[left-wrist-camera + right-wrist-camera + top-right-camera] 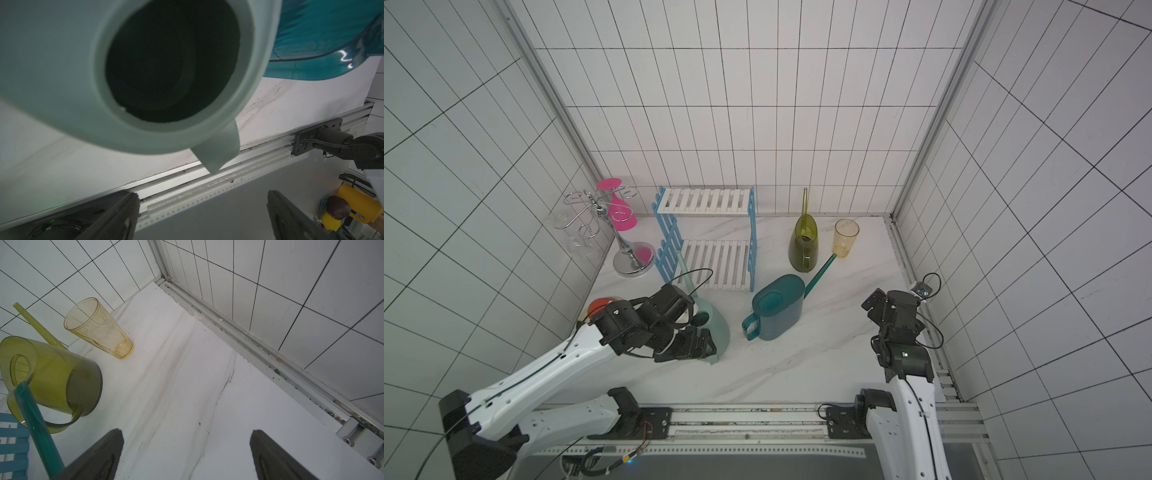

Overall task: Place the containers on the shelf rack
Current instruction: 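Pick up a container from the center of the board.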

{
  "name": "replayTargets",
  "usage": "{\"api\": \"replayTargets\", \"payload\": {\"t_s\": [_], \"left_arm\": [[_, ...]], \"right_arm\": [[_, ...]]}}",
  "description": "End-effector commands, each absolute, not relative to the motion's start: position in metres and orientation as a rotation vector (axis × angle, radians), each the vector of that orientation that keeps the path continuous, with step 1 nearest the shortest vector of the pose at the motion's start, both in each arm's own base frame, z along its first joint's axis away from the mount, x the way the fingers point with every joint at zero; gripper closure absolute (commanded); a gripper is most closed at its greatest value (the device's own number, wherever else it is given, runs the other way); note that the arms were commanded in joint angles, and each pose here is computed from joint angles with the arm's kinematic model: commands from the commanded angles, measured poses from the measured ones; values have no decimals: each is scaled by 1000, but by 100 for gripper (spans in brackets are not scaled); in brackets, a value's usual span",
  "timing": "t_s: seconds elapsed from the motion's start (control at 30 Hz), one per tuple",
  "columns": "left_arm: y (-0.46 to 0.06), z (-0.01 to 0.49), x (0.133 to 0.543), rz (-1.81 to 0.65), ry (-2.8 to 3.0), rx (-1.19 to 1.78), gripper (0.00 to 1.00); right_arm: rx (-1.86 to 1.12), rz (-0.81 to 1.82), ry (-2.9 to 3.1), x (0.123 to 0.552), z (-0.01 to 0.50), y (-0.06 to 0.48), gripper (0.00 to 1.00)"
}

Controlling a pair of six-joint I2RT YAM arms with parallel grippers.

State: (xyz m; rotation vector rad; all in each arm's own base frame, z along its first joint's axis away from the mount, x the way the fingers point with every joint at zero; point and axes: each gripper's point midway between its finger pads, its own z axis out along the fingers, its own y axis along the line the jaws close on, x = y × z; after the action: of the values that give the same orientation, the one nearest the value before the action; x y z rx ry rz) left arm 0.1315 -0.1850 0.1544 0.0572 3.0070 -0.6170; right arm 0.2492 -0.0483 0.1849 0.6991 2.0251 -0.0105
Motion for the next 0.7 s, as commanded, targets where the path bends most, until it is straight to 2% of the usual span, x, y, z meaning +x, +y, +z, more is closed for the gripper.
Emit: {"api": "replayTargets", "payload": {"t_s": [0.0, 0.17, 0.47, 0.67], "left_arm": [[-186, 149, 144, -567, 2974, 21, 2], [-177, 134, 150, -454, 2966, 56, 2], [-119, 119, 155, -142, 2987, -64, 6], [-104, 120, 154, -108, 2986, -102, 17]], "right_arm": [[725, -22, 2031, 246, 175, -50, 1], [746, 18, 2029, 250, 163, -47, 1], [747, 32, 2028, 248, 165, -45, 1], [754, 47, 1993, 242, 174, -46, 1]]}}
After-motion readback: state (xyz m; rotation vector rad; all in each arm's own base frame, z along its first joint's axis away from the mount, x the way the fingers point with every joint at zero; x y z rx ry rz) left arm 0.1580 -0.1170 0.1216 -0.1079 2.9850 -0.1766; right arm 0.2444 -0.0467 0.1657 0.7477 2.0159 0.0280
